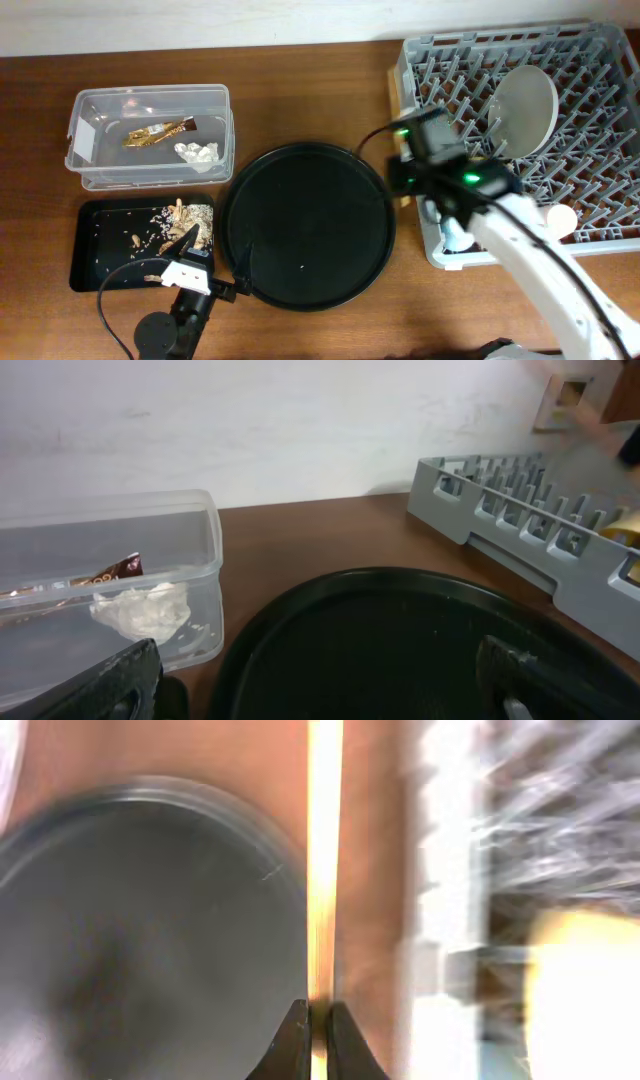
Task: Sort waste into correct bins and load items into the dishwasher rack
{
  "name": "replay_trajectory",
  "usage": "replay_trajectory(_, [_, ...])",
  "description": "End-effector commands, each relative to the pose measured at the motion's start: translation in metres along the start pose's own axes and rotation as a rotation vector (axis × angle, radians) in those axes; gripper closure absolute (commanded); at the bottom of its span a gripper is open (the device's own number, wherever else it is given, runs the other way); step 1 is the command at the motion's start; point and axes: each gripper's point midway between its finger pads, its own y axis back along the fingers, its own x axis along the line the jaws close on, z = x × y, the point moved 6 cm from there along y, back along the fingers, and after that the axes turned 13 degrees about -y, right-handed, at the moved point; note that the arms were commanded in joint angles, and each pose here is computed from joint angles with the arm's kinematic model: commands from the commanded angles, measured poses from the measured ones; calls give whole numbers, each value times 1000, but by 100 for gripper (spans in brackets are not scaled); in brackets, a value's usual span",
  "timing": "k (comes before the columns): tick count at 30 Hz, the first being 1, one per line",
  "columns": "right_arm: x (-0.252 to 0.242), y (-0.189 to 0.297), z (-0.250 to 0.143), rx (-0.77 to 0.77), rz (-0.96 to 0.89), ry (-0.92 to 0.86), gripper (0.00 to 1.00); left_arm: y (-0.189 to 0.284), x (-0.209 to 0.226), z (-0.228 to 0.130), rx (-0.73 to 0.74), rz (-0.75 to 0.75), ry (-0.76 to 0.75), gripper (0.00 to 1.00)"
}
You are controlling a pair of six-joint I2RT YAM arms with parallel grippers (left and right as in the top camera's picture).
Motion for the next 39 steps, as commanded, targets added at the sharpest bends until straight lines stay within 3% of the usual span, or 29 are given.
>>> replay_trajectory(1, [-59, -14, 39, -137, -223, -112, 96, 0, 0, -1, 2, -3, -12, 1])
replay_trajectory(3, [-67, -55, 46, -87, -192, -102, 96, 0, 0, -1, 2, -3, -12, 1])
replay_trajectory(4, [-65, -68, 46, -78, -197, -75, 85, 0, 0, -1, 2, -3, -12, 1])
replay_trajectory(5, [-65, -71, 48, -87, -194, -77, 61, 0, 0, -1, 2, -3, -12, 1])
replay_trajectory(6, [-63, -63, 52, -101, -185, -80, 56, 0, 0, -1, 2, -3, -12, 0])
replay_trajectory(7, [-61, -39, 58, -111, -166, -83, 46, 0, 0, -1, 2, -3, -12, 1])
replay_trajectory(9, [-45, 34, 55, -119, -44, -71, 44, 0, 0, -1, 2, -3, -12, 1])
replay_trajectory(11, [-22, 112, 28, -169, 167, -13, 40, 0, 0, -1, 2, -3, -12, 1])
replay_trajectory(12, [-13, 150, 10, -203, 278, 28, 16, 0, 0, -1, 2, -3, -12, 1])
replay_trajectory(13, [-14, 182, -9, -236, 350, 59, 1, 0, 0, -1, 2, -3, -12, 1])
replay_trajectory(17, [-36, 230, -41, -329, 406, 66, 1, 0, 0, -1, 2, -3, -12, 1])
replay_trajectory(20, [-65, 220, -64, -249, 210, 54, 1, 0, 0, -1, 2, -3, -12, 1])
replay_trajectory(22, [-81, 223, -56, -404, 150, -28, 1, 0, 0, -1, 2, -3, -12, 1])
replay_trajectory(25, [-100, 188, -67, -575, 121, -116, 1, 0, 0, -1, 2, -3, -12, 1])
replay_trajectory(29, [-117, 78, -121, -648, 144, -133, 1, 0, 0, -1, 2, -3, -12, 1])
replay_trajectory(32, [-120, 22, -136, -738, 186, -139, 1, 0, 0, -1, 2, -3, -12, 1])
replay_trajectory(34, [-116, 14, -128, -867, 243, -148, 1, 0, 0, -1, 2, -3, -12, 1])
replay_trajectory(39, [-116, 13, -129, -857, 239, -147, 1, 0, 0, -1, 2, -3, -12, 1])
